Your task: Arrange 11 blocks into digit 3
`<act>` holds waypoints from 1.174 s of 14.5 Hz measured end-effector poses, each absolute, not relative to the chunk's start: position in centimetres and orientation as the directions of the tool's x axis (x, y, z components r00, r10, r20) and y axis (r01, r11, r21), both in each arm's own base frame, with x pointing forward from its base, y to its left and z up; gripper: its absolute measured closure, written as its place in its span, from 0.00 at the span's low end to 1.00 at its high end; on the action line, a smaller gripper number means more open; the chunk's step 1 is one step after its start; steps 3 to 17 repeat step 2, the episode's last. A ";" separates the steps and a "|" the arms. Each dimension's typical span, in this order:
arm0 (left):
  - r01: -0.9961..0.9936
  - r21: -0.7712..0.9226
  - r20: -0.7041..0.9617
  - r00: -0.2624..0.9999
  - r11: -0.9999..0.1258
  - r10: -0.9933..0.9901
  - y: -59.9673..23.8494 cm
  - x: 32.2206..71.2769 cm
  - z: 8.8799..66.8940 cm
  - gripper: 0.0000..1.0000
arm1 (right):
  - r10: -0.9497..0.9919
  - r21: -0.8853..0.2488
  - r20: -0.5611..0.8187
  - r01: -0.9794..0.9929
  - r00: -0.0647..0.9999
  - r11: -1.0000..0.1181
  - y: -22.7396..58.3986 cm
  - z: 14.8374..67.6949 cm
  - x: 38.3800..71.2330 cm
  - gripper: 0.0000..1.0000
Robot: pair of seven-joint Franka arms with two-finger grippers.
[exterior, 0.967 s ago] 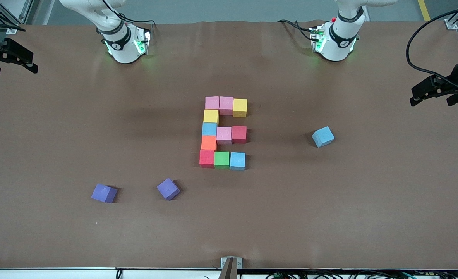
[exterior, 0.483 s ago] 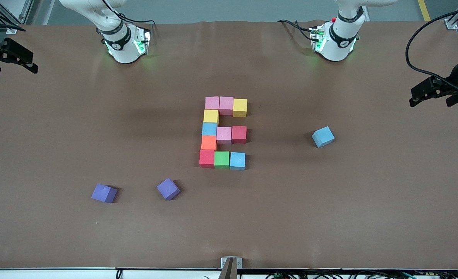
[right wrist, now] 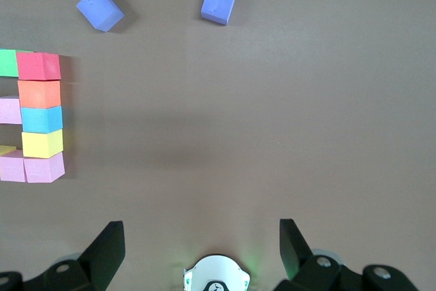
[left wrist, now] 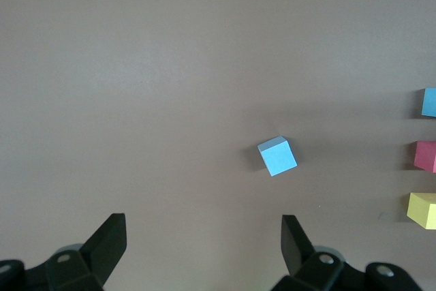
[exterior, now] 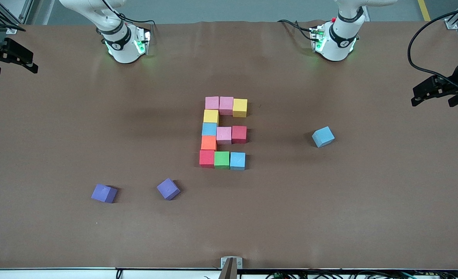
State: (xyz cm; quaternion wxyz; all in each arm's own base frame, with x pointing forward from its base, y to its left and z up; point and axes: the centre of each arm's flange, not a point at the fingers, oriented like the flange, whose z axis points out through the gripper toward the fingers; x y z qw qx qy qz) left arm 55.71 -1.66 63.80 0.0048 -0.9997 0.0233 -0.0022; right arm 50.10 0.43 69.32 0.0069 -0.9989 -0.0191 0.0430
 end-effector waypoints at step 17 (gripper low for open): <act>-0.047 -0.010 0.004 0.999 -0.999 -0.047 -1.7 55.7 63.8 0.00 | 0.039 -0.016 -0.086 0.038 0.996 -0.999 0.4 69.3 50.1 0.00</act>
